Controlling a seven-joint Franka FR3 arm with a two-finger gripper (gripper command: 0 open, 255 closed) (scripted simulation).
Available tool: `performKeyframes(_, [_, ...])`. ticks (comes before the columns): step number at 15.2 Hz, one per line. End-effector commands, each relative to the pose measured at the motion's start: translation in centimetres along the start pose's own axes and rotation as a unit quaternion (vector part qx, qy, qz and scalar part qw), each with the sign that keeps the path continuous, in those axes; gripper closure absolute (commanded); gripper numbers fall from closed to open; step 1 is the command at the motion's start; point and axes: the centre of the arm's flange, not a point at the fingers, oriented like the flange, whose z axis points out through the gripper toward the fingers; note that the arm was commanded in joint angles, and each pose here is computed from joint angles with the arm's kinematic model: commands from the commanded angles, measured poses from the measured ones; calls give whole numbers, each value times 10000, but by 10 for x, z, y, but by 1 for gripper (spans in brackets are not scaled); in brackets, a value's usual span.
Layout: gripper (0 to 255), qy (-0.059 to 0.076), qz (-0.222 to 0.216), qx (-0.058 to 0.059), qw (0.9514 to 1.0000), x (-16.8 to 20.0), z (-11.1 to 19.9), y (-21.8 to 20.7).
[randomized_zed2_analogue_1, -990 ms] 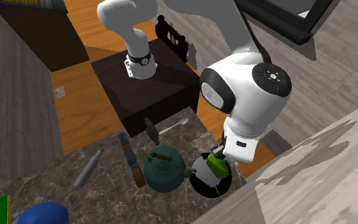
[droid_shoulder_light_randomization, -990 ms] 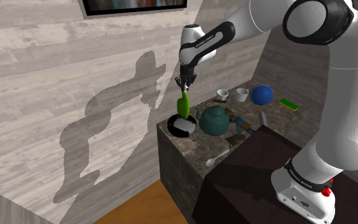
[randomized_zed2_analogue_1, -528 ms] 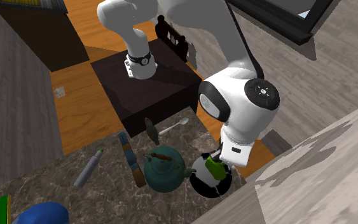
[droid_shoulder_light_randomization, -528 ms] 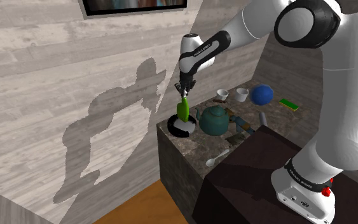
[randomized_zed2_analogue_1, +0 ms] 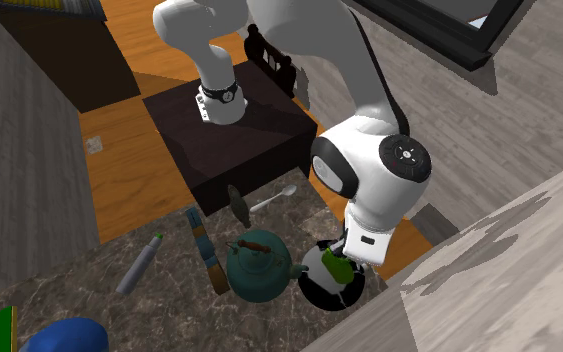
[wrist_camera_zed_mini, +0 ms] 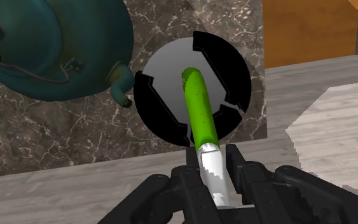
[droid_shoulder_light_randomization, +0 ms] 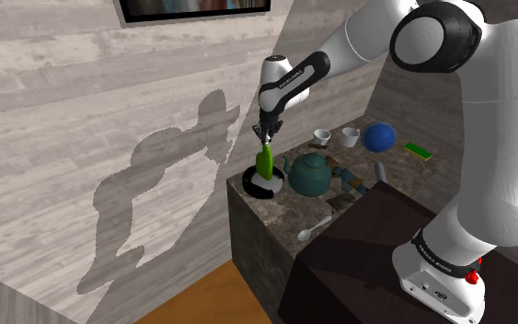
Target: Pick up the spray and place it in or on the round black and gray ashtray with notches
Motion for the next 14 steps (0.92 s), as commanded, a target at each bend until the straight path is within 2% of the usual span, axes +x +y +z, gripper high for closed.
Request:
performKeyframes(1, [255, 2, 0, 0, 10000, 0, 0, 0])
performKeyframes(3, [255, 2, 0, 0, 10000, 0, 0, 0])
performKeyframes(4, [0, 2, 0, 0, 10000, 0, 0, 0])
performKeyframes(9, [0, 2, 0, 0, 10000, 0, 0, 0])
performKeyframes(13, [0, 2, 0, 0, 10000, 0, -50, 0])
performKeyframes(14, [0, 2, 0, 0, 10000, 0, -50, 0])
